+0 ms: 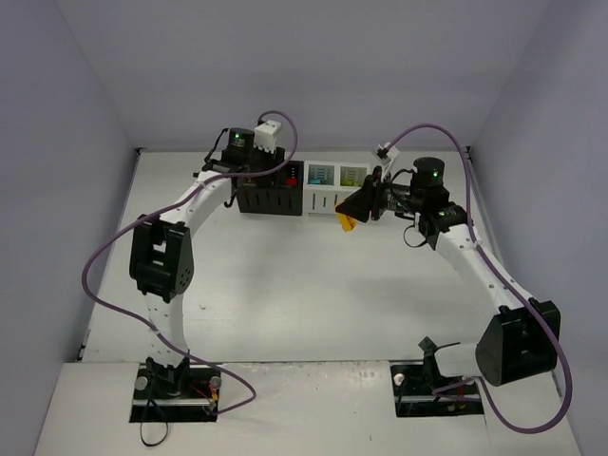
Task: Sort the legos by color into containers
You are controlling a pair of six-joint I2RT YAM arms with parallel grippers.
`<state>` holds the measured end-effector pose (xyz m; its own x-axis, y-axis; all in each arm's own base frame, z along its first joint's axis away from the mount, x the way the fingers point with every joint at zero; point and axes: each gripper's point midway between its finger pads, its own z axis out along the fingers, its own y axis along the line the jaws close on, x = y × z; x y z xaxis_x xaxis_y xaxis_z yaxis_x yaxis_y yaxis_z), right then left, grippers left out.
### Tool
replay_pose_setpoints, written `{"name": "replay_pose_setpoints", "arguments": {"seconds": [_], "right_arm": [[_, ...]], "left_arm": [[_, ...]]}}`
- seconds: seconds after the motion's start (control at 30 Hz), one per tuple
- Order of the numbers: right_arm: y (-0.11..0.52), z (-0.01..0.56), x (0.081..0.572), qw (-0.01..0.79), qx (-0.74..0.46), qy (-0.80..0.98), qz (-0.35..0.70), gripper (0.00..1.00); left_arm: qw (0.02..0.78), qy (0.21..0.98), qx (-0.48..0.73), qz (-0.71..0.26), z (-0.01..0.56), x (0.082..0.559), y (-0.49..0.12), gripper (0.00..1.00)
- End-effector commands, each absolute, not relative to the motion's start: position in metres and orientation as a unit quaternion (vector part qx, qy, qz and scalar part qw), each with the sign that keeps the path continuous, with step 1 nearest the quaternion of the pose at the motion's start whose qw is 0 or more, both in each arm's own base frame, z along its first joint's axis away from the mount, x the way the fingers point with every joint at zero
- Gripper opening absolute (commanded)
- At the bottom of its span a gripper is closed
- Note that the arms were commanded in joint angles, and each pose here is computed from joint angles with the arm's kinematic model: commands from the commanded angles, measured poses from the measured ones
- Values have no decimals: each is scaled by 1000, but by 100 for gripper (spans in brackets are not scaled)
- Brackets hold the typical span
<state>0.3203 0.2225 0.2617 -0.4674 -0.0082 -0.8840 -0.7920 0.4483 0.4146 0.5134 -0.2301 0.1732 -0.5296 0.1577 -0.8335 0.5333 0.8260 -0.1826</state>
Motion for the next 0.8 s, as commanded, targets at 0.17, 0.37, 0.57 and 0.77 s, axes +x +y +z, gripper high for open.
{"name": "replay_pose_setpoints", "arguments": {"seconds": [0.17,0.37,0.57,0.77], "right_arm": [[225,292,324,476,-290,697,451,0],[228,308,330,493,-283,682,461,0],[239,321,328,487,-294,657,494,0],[255,338,319,481,-312,625,530,0]], "left_arm": [[537,794,195,-209,271,510,-231,71],[558,753,229,-262,308,465,-241,73],[548,657,315,-412,339,376,-269,73],[503,596,378,-499,344,307,-295,73]]}}
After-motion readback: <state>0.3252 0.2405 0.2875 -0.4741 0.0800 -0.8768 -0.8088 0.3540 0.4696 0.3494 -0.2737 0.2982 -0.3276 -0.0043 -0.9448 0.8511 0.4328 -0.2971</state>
